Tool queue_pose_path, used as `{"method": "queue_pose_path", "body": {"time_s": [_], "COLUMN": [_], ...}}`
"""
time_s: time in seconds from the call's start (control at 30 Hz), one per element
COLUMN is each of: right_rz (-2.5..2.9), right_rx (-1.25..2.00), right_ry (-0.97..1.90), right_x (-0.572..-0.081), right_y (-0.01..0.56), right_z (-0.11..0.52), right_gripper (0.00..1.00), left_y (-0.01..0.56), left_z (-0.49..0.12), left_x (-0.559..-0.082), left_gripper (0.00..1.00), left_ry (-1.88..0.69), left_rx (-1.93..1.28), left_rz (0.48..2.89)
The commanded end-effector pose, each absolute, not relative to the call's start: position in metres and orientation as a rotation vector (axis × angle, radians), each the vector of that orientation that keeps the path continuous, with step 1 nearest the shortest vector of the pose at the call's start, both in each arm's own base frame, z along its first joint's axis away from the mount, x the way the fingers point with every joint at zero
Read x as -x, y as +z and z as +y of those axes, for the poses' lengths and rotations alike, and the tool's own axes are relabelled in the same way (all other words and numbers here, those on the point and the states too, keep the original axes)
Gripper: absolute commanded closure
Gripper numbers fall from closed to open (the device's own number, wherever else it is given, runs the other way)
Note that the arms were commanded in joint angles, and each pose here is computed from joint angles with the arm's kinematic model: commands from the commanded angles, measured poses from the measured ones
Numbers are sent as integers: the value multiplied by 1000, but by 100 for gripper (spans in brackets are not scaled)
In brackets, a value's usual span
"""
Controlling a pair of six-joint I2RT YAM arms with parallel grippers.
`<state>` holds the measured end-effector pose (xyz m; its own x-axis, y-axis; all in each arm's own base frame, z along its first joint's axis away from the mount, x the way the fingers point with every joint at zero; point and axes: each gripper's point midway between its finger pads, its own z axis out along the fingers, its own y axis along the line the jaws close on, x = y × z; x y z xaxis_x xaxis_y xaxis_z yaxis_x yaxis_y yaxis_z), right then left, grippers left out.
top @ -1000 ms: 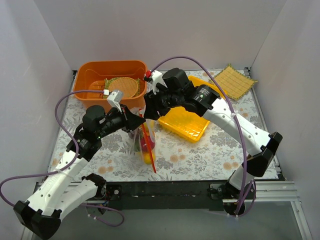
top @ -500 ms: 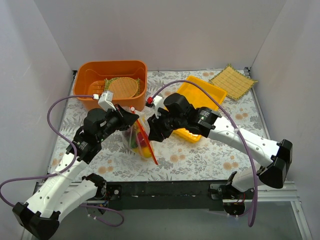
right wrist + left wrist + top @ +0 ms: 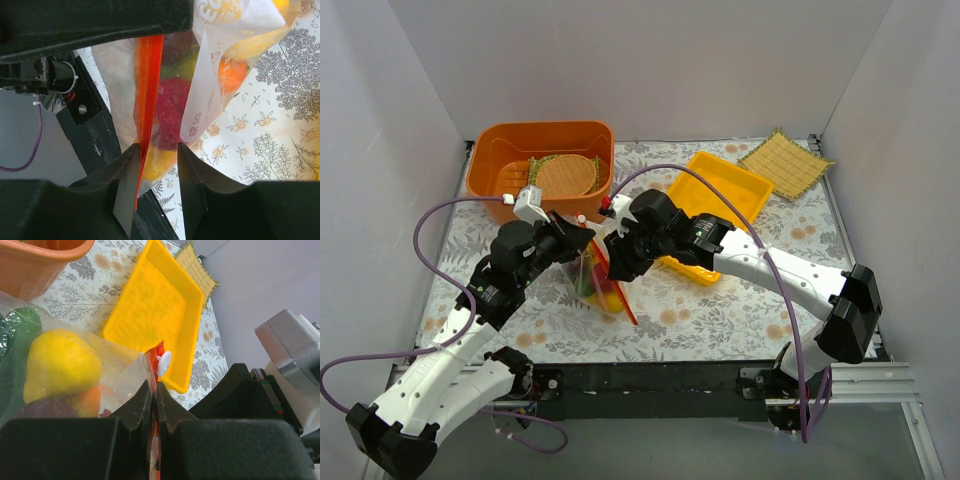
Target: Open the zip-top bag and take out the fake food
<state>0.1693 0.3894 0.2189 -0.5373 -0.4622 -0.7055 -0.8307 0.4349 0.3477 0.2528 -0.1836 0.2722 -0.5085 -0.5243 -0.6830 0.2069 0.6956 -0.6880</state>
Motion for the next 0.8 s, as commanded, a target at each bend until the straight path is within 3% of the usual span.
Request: {"method": "queue_pose_path", "body": {"time_s": [0.0,0.33,0.47,0.53,0.6,0.67,0.7,0.73,0.77], "right_rz": [2090,2111,2109,2116,2115,2133,2134,2159,2127], "right_rx": [1054,1053,1052,1049,1043,1038,1038,1046,1039], "right_ry": [991,1020,1035,1033,1012,948,918,878,836], "right_x": [-175,-173,-172,-172,-175,-181,-184,-183,-190], "right_y": [244,240,242,242,247,250,252,251,263], "right_z": [405,409,411,411,411,406,404,397,395], "right_gripper": [57,62,70,76,96,99,99,99,99], "left_y": [284,278,275,274,275,279,281,284,291], "left_z": [-182,-182,-181,-181,-180,-178,-175,-174,-172], "left_x": [-255,-258,-261,-261,-261,-261,-261,-261,-261], "left_gripper": [100,100,100,100,100,100,98,81,71], "left_ry": [-935,-929,-919,-917,-910,-896,-876,-861,-847], "left_rx": [271,295,300,305,301,289,275,256,237], "left_rz": [1838,1838,1840,1842,1838,1830,1822,1814,1798]}}
